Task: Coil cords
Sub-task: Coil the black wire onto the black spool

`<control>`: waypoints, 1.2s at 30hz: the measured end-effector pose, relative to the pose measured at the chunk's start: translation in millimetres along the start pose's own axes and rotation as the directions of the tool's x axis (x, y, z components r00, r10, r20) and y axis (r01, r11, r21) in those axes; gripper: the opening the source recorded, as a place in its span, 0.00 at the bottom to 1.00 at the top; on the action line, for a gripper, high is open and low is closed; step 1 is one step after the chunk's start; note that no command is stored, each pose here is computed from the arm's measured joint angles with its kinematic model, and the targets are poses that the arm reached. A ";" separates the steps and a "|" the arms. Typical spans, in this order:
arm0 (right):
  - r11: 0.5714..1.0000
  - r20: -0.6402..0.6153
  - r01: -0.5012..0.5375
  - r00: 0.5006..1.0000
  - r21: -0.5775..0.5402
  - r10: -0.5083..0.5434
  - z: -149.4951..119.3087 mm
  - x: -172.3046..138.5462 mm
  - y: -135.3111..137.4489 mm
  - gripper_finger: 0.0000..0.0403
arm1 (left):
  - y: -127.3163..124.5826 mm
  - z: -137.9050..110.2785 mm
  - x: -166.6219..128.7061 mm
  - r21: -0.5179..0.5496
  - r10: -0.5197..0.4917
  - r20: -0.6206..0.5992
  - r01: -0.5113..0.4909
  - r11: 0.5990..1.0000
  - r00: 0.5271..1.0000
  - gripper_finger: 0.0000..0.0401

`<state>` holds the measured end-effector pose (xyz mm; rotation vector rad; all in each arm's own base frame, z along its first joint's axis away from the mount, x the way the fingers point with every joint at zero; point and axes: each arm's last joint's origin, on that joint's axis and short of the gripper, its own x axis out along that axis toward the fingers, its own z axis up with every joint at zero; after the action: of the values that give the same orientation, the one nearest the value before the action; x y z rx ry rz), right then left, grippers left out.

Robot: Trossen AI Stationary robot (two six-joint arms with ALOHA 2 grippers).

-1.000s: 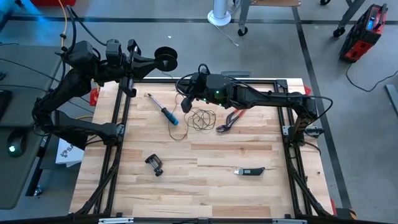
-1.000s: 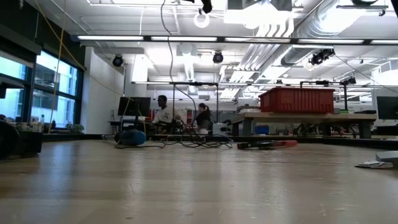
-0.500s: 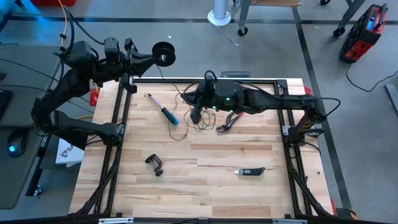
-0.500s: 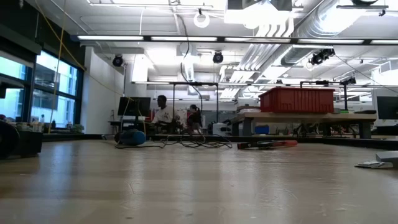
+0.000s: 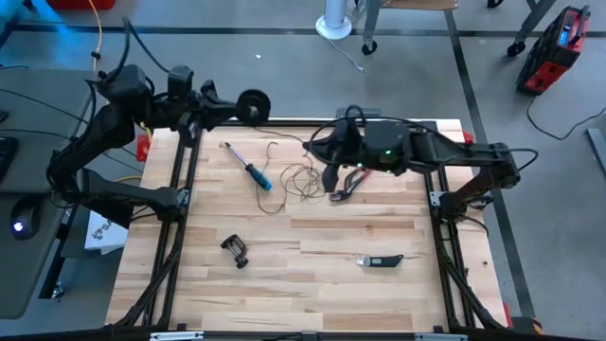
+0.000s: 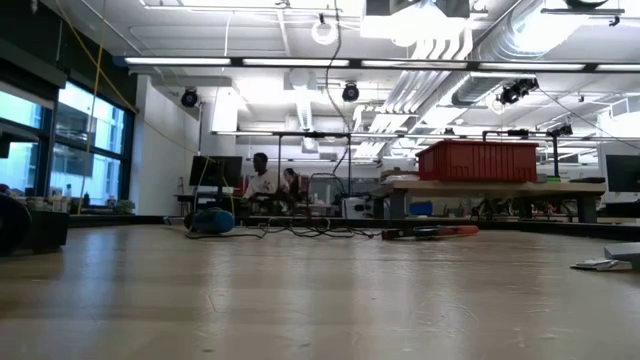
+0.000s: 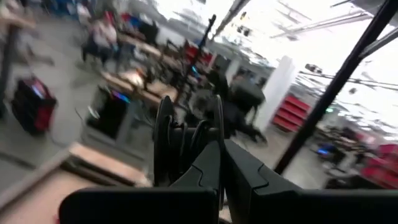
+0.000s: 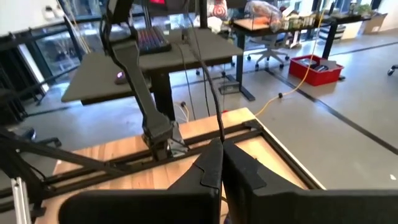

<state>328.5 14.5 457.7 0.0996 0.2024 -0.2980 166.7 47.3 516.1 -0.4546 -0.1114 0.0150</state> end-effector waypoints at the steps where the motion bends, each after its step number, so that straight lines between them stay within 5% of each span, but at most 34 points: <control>1: 1.000 0.009 -0.001 1.000 0.004 0.001 2.2 -3.5 -1.0 0.00 | 0.0 -1.5 0.6 -0.025 -0.004 -0.015 0.003 1.000 1.000 0.00; 13: 1.000 0.089 -0.026 0.996 0.003 0.025 19.3 -39.5 -1.8 0.00 | 6.1 -13.3 5.5 -0.131 0.044 -0.124 -0.060 0.990 0.991 0.00; 25: 0.999 0.145 -0.039 0.989 -0.006 0.039 25.6 -41.5 -2.1 0.00 | 15.0 -50.6 70.4 -0.371 -0.218 -0.370 0.071 0.926 0.903 0.00; 36: 0.992 0.174 -0.128 0.977 0.007 0.125 26.8 -34.4 3.4 0.00 | 7.9 -56.5 124.6 -0.514 -0.510 -0.233 0.340 0.787 0.828 0.00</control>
<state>302.2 24.0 491.3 0.1035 0.0208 -0.1803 296.8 34.6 475.1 -0.8878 0.1542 -0.5668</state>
